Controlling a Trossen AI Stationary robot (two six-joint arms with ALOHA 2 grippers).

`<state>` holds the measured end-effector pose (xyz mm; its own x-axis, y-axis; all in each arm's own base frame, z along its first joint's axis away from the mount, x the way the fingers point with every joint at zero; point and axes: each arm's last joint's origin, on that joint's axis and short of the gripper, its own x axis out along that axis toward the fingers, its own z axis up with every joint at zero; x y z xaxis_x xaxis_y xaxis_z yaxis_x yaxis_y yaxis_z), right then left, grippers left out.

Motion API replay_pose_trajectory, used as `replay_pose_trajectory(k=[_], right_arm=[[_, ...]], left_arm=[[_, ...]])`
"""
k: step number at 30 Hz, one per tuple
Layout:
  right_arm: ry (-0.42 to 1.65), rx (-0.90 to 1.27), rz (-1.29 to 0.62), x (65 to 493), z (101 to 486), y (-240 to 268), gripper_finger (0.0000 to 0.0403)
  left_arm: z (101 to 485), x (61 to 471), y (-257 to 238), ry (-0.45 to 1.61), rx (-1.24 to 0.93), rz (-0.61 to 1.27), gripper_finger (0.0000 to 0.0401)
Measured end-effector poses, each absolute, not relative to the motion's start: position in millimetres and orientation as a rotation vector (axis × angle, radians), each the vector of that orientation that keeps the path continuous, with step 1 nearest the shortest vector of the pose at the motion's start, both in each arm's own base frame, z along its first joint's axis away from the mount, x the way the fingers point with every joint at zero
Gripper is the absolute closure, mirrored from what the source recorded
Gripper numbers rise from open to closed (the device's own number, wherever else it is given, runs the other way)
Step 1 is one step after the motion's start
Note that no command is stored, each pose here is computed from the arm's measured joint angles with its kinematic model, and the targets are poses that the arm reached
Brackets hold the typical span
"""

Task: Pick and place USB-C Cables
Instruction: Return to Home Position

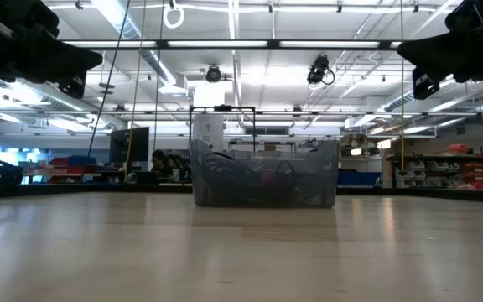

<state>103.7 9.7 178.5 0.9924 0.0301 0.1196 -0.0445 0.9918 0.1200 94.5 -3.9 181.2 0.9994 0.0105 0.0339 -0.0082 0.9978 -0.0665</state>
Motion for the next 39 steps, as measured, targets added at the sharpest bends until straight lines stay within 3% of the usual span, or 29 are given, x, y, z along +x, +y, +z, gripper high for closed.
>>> replay_pose_trajectory(k=[20,39], right_arm=[[-0.134,0.108,0.037,104,180,10,0.0393],[-0.139,0.108,0.038,104,181,10,0.0393]], left_arm=[[170,99,0,-0.046,-0.065,0.156,0.0394],[171,99,0,-0.050,-0.063,0.149,0.0394]])
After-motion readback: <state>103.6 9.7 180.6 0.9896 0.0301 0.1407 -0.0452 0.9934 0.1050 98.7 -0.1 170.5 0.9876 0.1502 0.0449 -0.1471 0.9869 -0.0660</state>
